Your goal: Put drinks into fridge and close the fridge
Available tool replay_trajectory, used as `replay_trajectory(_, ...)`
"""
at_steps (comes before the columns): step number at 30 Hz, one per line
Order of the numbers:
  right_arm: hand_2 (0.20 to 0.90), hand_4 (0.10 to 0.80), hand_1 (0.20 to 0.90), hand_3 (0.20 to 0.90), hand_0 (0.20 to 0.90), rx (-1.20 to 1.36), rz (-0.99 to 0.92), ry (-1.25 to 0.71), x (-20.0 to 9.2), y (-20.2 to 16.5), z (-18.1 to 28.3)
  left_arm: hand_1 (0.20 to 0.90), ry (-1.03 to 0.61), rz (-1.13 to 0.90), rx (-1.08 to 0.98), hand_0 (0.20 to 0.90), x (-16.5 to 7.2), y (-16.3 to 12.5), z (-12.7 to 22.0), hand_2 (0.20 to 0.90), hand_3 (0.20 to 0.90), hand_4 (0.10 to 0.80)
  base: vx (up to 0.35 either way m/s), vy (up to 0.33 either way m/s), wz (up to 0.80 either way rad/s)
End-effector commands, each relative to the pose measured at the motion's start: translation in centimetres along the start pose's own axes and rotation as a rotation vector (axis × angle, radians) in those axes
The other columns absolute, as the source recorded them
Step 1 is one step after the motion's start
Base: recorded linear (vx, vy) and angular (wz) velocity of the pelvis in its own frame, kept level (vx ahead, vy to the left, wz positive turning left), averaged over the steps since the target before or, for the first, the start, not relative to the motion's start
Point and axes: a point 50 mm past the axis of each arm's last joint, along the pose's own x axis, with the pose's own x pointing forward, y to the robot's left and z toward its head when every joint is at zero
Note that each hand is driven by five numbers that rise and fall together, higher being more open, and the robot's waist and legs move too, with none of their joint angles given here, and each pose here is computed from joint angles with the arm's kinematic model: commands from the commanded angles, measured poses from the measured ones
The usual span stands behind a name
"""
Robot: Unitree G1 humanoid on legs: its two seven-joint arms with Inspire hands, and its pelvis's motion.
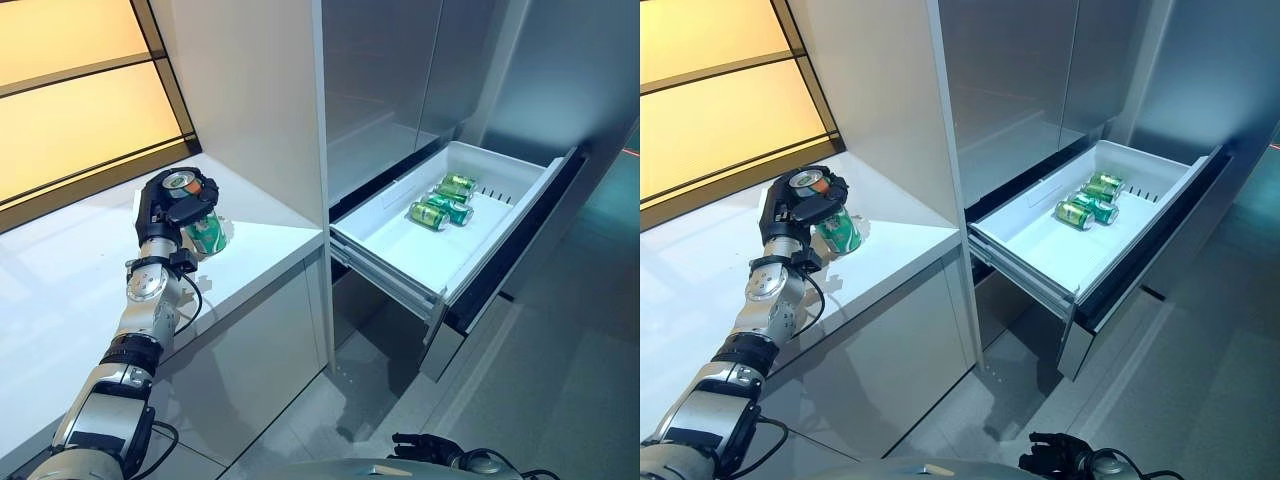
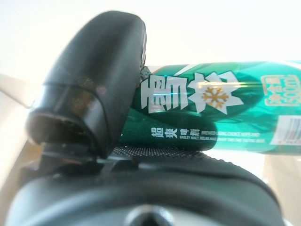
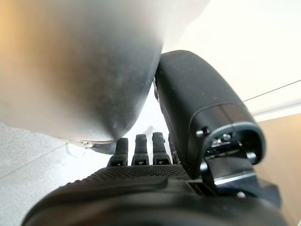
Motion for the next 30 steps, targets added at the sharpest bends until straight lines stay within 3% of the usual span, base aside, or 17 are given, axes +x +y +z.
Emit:
replay_trajectory(1, 0.900, 0.800, 0.900, 0.900, 0.900, -0.082, 0.042, 0.094, -0.2, 0.6, -2.8, 0.300, -0.476, -0.062, -0.158, 0.300, 2.8, -1.3, 10.7, 0.300, 0.200, 0.100, 0.000, 0.000, 0.00)
replay_trajectory(8, 0.900, 0.800, 0.900, 0.900, 0.900, -0.146, -0.006, -0.125, -0.1, 0.3, 1.7, 0.300, -0.656, -0.205, -0.248, 0.300, 1.2, -4.8, 16.1, 0.300, 0.200, 0.100, 0.000, 0.000, 0.00)
replay_trajectory(12, 0.900, 0.800, 0.900, 0.900, 0.900, -0.244, -0.032, -0.329, -0.7, 1.0, 7.2, 0.300, -0.768, -0.297, -0.304, 0.300, -0.5, -6.6, 19.1, 0.300, 0.200, 0.100, 0.000, 0.000, 0.00)
replay_trajectory(15, 0.900, 0.800, 0.900, 0.900, 0.900, -0.234, 0.031, -0.427, -1.5, 2.5, 10.0, 0.300, -0.814, -0.344, -0.330, 0.300, -1.4, -7.4, 20.2, 0.300, 0.200, 0.100, -0.013, -0.008, 0.00)
replay_trajectory(19, 0.900, 0.800, 0.900, 0.900, 0.900, -0.229, 0.252, -0.563, -3.5, 6.2, 13.2, 0.300, -0.854, -0.463, -0.388, 0.300, -2.8, -9.1, 21.6, 0.300, 0.200, 0.100, -0.038, -0.026, 0.03)
replay_trajectory(21, 0.900, 0.800, 0.900, 0.900, 0.900, -0.240, 0.379, -0.616, -4.9, 7.6, 14.3, 0.300, -0.858, -0.524, -0.389, 0.300, -3.6, -9.9, 21.9, 0.300, 0.200, 0.100, -0.017, -0.015, 0.00)
replay_trajectory(26, 0.900, 0.800, 0.900, 0.900, 0.900, -0.262, 0.477, -0.790, -9.1, 8.1, 17.4, 0.300, -0.863, -0.617, -0.371, 0.300, -5.3, -10.8, 21.8, 0.300, 0.200, 0.100, -0.020, -0.016, 0.01)
replay_trajectory(30, 0.900, 0.800, 0.900, 0.900, 0.900, -0.316, 0.540, -1.069, -16.1, 7.5, 22.0, 0.300, -0.855, -0.688, -0.339, 0.300, -6.3, -10.8, 21.2, 0.300, 0.200, 0.100, -0.042, -0.025, 0.01)
